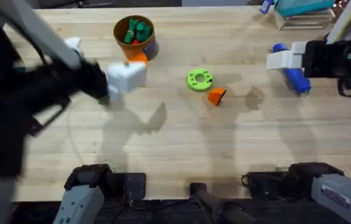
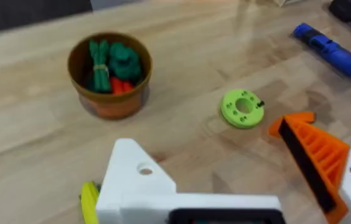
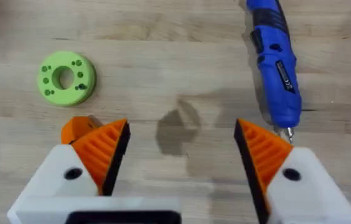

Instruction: Pick up the gripper from the table and insert it into the empty holder that is missing its gripper. Then pick up a screw, insert it into the mounting hole, and use the screwdriver to tighten it. Finally, clean up the table by picking up the vegetable and placing it into the bucket.

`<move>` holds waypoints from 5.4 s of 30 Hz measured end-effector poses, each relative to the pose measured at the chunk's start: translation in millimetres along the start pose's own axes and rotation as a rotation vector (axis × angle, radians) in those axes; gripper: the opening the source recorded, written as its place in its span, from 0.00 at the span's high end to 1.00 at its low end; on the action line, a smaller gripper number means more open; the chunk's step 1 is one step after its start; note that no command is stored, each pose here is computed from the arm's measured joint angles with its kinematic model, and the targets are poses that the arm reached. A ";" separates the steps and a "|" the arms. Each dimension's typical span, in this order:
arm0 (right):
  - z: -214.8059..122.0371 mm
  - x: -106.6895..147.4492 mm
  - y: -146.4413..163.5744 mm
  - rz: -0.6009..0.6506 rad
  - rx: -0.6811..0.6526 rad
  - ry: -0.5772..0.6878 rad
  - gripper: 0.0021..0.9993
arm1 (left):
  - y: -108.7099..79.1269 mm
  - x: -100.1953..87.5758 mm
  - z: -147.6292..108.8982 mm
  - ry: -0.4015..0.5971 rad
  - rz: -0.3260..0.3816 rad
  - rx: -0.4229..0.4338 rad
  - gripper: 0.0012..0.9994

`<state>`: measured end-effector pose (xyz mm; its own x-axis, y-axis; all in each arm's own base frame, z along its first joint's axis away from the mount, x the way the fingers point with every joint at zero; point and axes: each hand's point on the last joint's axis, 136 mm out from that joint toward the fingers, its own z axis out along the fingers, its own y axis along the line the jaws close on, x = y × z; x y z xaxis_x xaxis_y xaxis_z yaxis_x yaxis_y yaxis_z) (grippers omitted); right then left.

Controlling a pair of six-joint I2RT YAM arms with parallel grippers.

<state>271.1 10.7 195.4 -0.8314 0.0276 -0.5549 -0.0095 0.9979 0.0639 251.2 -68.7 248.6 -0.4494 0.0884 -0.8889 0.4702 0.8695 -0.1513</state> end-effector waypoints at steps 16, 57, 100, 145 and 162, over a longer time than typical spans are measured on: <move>0.0 0.0 0.0 0.000 0.000 0.000 0.01 | -18.9 91.6 13.3 -0.301 0.256 0.011 0.01; 0.0 -0.1 0.0 0.000 0.000 0.000 0.01 | -69.8 103.3 11.5 -0.339 0.119 0.371 0.01; 47.3 62.3 140.4 -0.767 -0.417 0.363 0.01 | -73.8 104.9 10.3 -0.334 0.121 0.397 0.01; 74.3 90.5 139.3 -0.710 -0.424 0.603 0.98 | -73.9 104.9 10.3 -0.334 0.122 0.398 0.01; -36.9 67.6 149.4 -0.456 -0.491 0.528 0.98 | -73.9 105.0 10.3 -0.334 0.122 0.398 0.01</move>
<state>193.0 159.5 198.0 -0.8366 -0.5232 -0.1624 -0.5448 0.7630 0.3479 177.2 -128.7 162.0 -0.1376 -0.0390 -0.9897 0.7846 0.6056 -0.1330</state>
